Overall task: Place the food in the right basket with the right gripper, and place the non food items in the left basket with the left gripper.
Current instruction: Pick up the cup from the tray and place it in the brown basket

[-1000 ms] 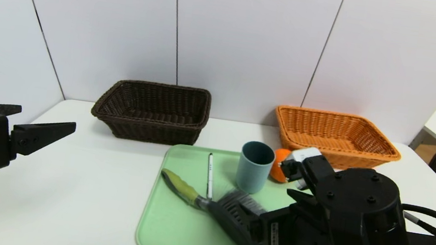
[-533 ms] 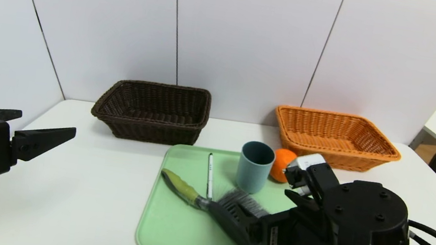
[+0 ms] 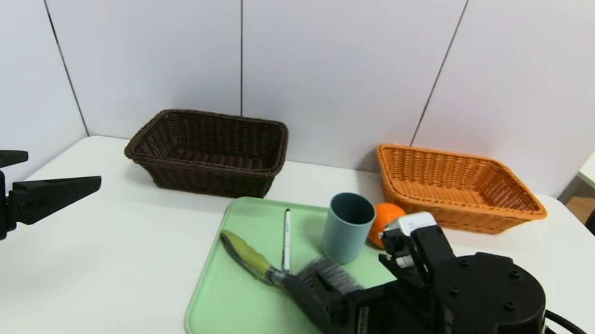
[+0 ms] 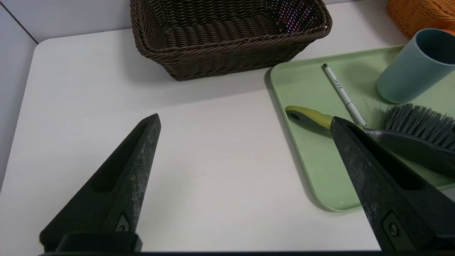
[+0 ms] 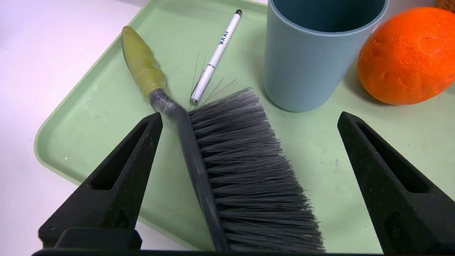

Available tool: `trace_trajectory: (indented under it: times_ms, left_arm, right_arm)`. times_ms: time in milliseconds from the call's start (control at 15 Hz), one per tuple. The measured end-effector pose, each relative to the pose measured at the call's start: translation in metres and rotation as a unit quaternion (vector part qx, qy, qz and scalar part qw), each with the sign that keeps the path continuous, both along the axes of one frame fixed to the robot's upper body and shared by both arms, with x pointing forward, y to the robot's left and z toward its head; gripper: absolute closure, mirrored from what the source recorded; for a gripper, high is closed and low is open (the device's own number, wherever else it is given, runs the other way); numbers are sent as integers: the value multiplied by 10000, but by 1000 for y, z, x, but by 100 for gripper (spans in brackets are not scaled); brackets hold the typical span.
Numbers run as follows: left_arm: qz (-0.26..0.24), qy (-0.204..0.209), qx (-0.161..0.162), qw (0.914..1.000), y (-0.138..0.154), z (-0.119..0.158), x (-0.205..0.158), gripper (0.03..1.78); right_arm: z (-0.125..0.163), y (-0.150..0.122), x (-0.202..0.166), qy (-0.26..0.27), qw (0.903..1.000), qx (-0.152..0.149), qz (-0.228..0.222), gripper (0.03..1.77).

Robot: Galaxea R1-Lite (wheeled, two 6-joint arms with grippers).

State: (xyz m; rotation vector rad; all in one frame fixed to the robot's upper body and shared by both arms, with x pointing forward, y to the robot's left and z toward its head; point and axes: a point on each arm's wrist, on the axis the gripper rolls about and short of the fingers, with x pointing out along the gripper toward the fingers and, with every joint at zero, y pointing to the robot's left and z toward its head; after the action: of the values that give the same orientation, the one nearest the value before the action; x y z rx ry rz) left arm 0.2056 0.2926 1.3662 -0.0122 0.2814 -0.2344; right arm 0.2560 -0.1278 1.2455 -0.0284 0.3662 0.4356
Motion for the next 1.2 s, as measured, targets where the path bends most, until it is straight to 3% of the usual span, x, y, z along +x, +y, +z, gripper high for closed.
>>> trace_trajectory:
  times_ms: [1200]
  left_arm:
    - [-110, -70, -45, 9999, 2, -1, -8, 12]
  right_arm:
    - [-10, 28, 40, -93, 9997, -20, -206, 10]
